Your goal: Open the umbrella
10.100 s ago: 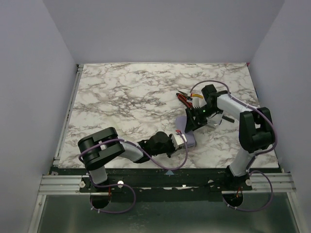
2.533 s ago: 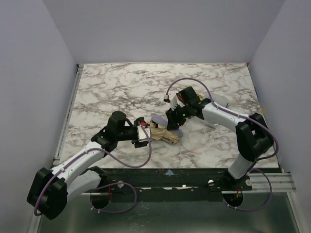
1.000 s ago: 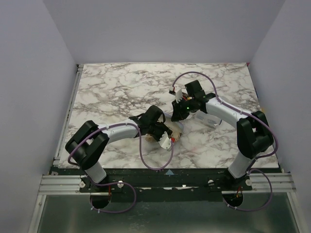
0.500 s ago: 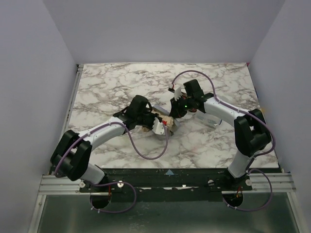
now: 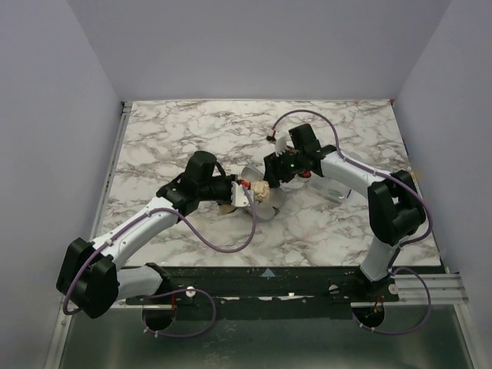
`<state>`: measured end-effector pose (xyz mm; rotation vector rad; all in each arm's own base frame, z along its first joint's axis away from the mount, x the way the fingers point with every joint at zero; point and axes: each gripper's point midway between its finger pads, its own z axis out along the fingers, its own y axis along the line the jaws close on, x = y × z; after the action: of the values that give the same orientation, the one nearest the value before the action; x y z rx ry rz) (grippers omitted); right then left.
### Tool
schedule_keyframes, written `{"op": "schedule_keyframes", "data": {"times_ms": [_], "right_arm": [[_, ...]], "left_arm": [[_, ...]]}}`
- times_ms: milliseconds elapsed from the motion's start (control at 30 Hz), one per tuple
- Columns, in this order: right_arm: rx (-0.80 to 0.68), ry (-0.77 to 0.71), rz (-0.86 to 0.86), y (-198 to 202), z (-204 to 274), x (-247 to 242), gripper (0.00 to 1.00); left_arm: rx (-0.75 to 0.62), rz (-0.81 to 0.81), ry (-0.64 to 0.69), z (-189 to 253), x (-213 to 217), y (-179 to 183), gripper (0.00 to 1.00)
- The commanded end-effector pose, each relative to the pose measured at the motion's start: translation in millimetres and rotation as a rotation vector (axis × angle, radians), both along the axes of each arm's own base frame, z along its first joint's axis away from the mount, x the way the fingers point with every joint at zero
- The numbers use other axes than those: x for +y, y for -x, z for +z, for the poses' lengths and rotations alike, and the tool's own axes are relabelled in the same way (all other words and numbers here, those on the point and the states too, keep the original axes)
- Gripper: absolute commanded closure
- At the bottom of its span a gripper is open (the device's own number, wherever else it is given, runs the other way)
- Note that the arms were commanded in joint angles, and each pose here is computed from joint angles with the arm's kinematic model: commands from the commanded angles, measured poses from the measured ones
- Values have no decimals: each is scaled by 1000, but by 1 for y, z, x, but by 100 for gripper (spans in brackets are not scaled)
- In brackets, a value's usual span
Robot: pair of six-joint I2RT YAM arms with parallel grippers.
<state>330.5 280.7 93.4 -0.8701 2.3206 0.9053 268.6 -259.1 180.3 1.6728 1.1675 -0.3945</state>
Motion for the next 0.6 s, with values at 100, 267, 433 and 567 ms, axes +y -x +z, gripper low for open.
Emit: {"op": "schedule_keyframes", "data": {"times_ms": [100, 267, 433, 567], "right_arm": [[-68, -53, -81, -21, 48, 2, 18], [-174, -96, -190, -50, 96, -29, 5], [-287, -92, -317, -69, 133, -76, 2], [-359, -57, -418, -71, 151, -108, 0]], "left_arm": [[321, -60, 33, -15, -38, 83, 100], [530, 54, 33, -24, -76, 100, 100], [682, 261, 19, -36, -114, 83, 100], [777, 464, -2, -53, -131, 55, 100]]}}
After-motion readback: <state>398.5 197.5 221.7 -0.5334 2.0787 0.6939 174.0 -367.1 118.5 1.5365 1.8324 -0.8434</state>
